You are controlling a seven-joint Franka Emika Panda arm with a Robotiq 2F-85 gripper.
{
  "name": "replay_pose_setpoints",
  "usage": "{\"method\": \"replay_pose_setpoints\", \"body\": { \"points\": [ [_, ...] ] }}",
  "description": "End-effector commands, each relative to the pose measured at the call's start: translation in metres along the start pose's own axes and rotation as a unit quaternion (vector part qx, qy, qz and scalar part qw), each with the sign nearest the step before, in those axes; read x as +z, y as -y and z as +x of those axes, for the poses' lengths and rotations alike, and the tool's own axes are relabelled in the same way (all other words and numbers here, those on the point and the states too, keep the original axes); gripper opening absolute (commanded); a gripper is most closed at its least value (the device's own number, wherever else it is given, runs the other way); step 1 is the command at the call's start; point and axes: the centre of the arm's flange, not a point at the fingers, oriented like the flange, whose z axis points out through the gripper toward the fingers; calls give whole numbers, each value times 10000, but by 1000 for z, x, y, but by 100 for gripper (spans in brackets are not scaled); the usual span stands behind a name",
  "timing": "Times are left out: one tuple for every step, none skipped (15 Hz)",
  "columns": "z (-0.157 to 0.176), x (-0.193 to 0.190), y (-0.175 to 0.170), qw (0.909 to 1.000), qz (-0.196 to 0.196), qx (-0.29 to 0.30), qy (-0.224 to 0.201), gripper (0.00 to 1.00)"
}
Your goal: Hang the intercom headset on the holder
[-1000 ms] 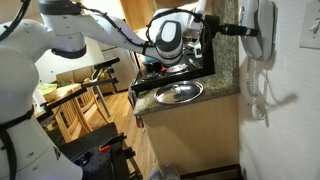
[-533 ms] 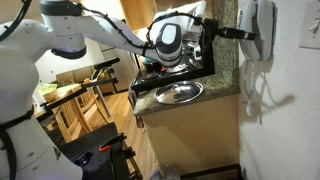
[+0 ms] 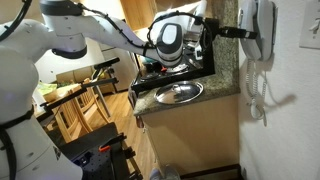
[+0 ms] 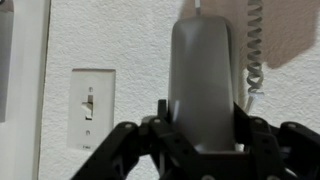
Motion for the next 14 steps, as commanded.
{"method": "replay_pose_setpoints", "body": {
  "points": [
    [0, 0, 0, 10000, 1, -1, -1, 59],
    [0, 0, 0, 10000, 2, -2, -2, 59],
    [0, 0, 0, 10000, 2, -3, -2, 59],
    [0, 0, 0, 10000, 2, -3, -2, 59],
    [0, 0, 0, 10000, 2, -3, -3, 59],
    [0, 0, 0, 10000, 3, -3, -3, 59],
    [0, 0, 0, 10000, 2, -3, -3, 59],
    [0, 0, 0, 10000, 3, -3, -3, 59],
    [0, 0, 0, 10000, 3, -4, -3, 59],
    [0, 0, 0, 10000, 3, -4, -3, 59],
    [0, 0, 0, 10000, 3, -4, -4, 34],
    [2, 5, 0, 10000, -37, -12, 36, 34],
    [3, 10, 0, 10000, -50, -7, 76, 34],
    [4, 15, 0, 9999, -62, 14, 109, 34]
  ]
}}
